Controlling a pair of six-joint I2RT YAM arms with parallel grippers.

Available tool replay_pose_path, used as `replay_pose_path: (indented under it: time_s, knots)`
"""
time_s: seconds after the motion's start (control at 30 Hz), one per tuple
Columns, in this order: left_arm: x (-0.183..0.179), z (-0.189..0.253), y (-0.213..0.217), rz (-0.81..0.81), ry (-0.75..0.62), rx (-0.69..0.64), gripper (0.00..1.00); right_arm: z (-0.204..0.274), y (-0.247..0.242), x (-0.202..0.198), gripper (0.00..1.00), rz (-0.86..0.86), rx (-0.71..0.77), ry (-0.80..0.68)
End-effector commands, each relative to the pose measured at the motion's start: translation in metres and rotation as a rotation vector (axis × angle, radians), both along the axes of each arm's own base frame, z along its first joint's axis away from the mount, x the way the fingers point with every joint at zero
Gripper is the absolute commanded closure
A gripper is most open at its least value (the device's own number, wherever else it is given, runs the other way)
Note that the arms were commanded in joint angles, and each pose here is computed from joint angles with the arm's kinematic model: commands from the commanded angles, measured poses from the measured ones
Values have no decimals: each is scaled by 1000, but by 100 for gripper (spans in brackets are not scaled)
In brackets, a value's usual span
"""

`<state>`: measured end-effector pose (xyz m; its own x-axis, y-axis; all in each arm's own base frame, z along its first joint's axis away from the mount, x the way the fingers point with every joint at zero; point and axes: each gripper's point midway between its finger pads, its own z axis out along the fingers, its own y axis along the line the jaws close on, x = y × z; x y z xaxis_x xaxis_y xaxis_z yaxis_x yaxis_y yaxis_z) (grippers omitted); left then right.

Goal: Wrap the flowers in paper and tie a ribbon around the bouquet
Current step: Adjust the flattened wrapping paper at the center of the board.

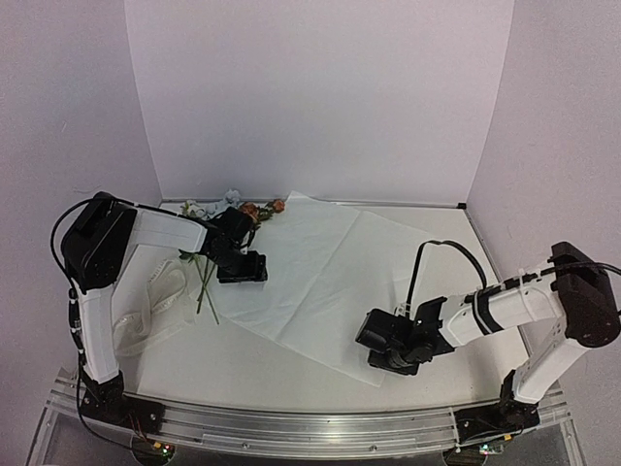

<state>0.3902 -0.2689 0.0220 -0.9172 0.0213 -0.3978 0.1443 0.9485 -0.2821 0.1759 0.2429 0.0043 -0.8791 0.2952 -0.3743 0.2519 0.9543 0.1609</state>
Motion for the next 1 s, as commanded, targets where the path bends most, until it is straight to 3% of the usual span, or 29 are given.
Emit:
replay_pose_path:
  time_s: [0.0, 0.27, 0.57, 0.67, 0.83, 0.97]
  knots:
    - [-27, -8, 0, -69, 54, -3, 23, -14, 15, -24, 68, 13, 18, 114]
    - [-35, -7, 0, -100, 48, 18, 23, -19, 64, -38, 90, 14, 135, 147]
    - [-37, 1, 7, -126, 16, 63, 23, -7, 80, -53, 99, 23, 186, 137]
    - [-35, -2, 9, -119, 13, 76, 23, -3, 73, -54, 93, 20, 193, 123]
    - [-33, -9, 10, -115, 17, 94, 23, 33, 71, -55, 68, 127, 160, 68]
    - [-33, -5, 10, -114, 8, 86, 23, 55, 47, -51, 59, 175, 106, 4]
